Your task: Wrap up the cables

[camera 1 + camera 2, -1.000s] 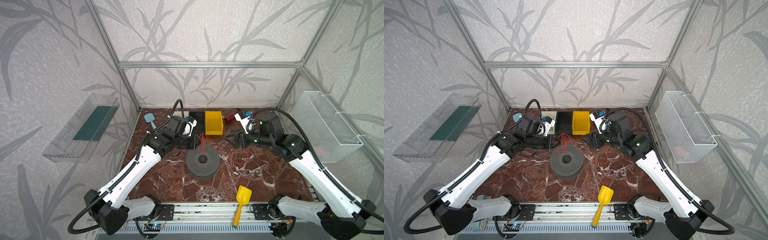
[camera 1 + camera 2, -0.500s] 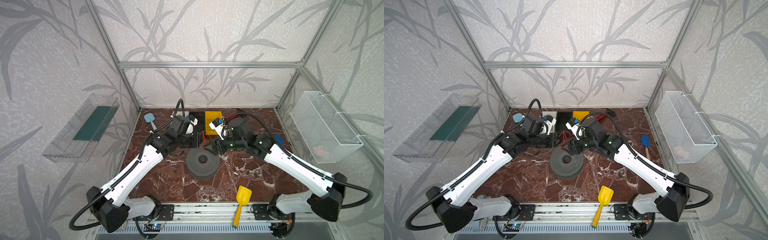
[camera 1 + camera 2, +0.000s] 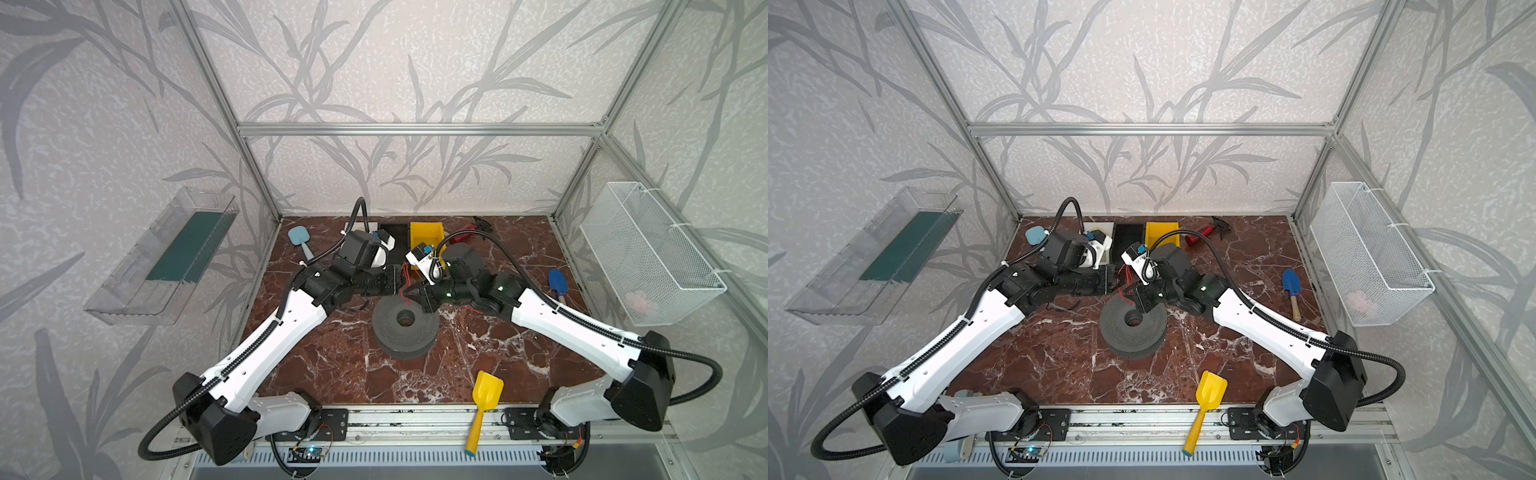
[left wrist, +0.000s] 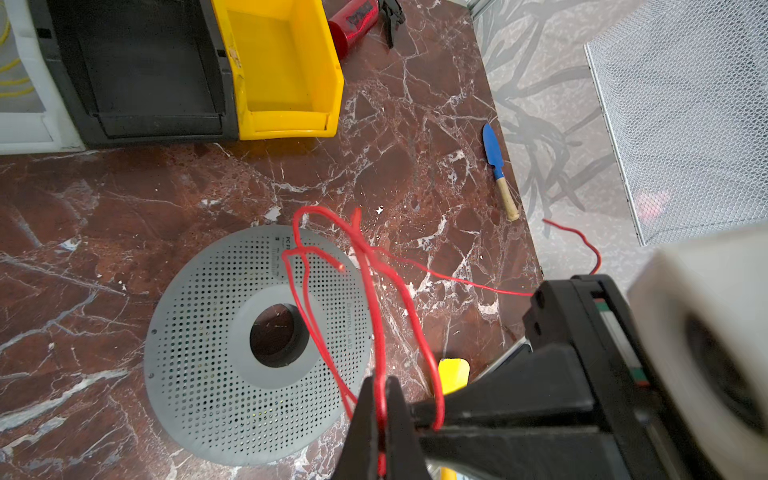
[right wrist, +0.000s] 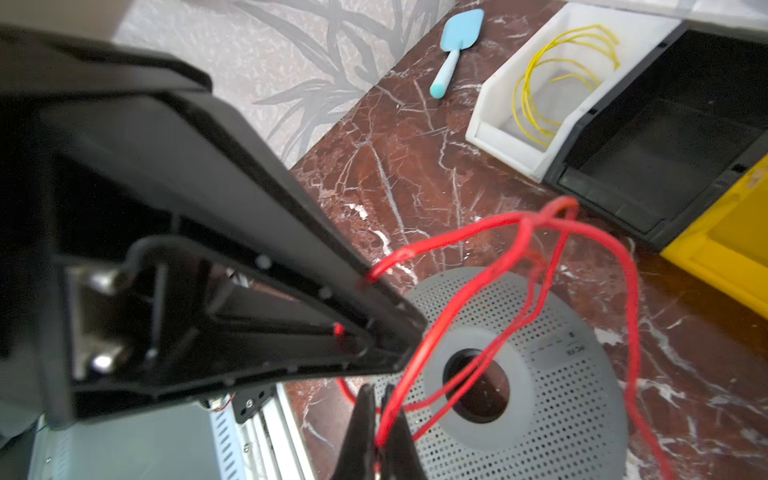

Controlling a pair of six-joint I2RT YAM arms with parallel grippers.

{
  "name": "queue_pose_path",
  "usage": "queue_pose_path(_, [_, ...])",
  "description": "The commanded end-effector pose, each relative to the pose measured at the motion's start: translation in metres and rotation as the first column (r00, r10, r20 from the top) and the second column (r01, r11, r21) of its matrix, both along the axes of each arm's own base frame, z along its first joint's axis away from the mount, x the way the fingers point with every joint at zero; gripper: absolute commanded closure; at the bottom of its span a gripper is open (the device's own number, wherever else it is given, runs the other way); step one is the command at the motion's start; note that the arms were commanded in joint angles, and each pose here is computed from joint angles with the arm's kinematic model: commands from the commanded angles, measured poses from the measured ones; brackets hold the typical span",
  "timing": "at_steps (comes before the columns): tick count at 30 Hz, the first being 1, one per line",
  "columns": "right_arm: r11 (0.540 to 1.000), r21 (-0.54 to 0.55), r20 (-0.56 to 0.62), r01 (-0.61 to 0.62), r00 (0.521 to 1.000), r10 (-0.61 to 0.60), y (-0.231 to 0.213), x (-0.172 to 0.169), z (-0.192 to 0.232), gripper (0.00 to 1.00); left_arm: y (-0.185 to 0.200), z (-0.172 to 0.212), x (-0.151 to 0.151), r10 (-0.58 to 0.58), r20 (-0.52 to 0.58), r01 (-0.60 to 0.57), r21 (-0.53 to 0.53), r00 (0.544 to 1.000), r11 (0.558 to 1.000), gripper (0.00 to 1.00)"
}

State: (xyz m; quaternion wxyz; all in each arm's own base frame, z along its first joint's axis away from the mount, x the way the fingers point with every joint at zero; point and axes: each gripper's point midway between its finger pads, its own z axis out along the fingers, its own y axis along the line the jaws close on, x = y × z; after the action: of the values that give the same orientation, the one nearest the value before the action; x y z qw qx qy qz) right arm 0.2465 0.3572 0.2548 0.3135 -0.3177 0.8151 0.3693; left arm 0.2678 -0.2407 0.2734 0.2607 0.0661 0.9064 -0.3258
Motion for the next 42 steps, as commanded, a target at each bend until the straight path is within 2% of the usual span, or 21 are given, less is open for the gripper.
queue_pose_path(1, [1.000, -0.007, 0.053, 0.011, 0.999, -0.011, -0.004, 0.001, 0.009, 1.00, 0.002, 0.014, -0.004, -0.002, 0.024, 0.002, -0.007, 1.000, 1.000, 1.00])
queue_pose_path(4, [1.000, -0.012, 0.046, -0.012, 0.999, 0.012, -0.009, -0.004, 0.012, 1.00, 0.005, 0.015, -0.006, -0.008, 0.033, 0.008, 0.005, 0.999, 1.000, 0.83])
queue_pose_path(6, [0.999, 0.009, 0.024, -0.031, 0.999, 0.031, -0.014, -0.008, 0.016, 1.00, 0.012, 0.019, -0.007, -0.004, 0.053, 0.002, 0.031, 0.999, 1.000, 0.63])
queue_pose_path(8, [0.999, 0.042, -0.011, -0.035, 0.999, 0.035, -0.022, -0.009, 0.021, 1.00, 0.022, 0.025, -0.009, -0.003, 0.081, -0.002, 0.059, 0.997, 0.998, 0.48])
queue_pose_path(10, [0.996, 0.086, -0.054, -0.036, 0.998, 0.041, -0.031, -0.008, 0.026, 1.00, 0.031, 0.034, -0.012, -0.004, 0.109, -0.004, 0.074, 0.994, 0.997, 0.39])
queue_pose_path(11, [0.994, 0.108, -0.074, -0.035, 0.996, 0.043, -0.035, -0.008, 0.028, 1.00, 0.036, 0.040, -0.014, -0.006, 0.129, -0.004, 0.077, 0.992, 0.997, 0.37])
queue_pose_path(13, [0.987, 0.150, -0.098, -0.053, 0.993, 0.068, -0.041, -0.009, 0.034, 1.00, 0.045, 0.050, -0.017, 0.004, 0.169, -0.018, 0.081, 0.986, 0.997, 0.36])
queue_pose_path(16, [0.970, 0.220, -0.152, -0.103, 0.979, 0.139, -0.045, -0.017, 0.043, 1.00, 0.055, 0.062, -0.021, 0.009, 0.240, -0.032, 0.091, 0.971, 0.995, 0.46])
queue_pose_path(19, [0.952, 0.270, -0.198, -0.144, 0.959, 0.202, -0.045, -0.026, 0.050, 1.00, 0.048, 0.069, -0.026, -0.043, 0.283, 0.028, 0.057, 0.958, 0.998, 0.54])
queue_pose_path(23, [0.922, 0.333, -0.245, -0.198, 0.926, 0.288, -0.041, -0.040, 0.060, 1.00, 0.028, 0.070, -0.030, -0.125, 0.322, 0.135, -0.009, 0.938, 0.991, 0.53])
queue_pose_path(28, [0.901, 0.377, -0.299, -0.214, 0.893, 0.337, -0.039, -0.047, 0.071, 1.00, 0.011, 0.076, -0.034, -0.195, 0.409, 0.242, -0.068, 0.892, 0.968, 0.49])
queue_pose_path(34, [0.893, 0.409, -0.398, -0.189, 0.843, 0.361, -0.037, -0.044, 0.071, 1.00, 0.004, 0.077, -0.038, -0.245, 0.440, 0.302, -0.063, 0.864, 0.951, 0.48])
queue_pose_path(42, [0.877, 0.442, -0.428, -0.189, 0.815, 0.391, -0.035, -0.042, 0.071, 1.00, 0.012, 0.049, -0.037, -0.282, 0.403, 0.293, 0.035, 0.870, 0.955, 0.53])
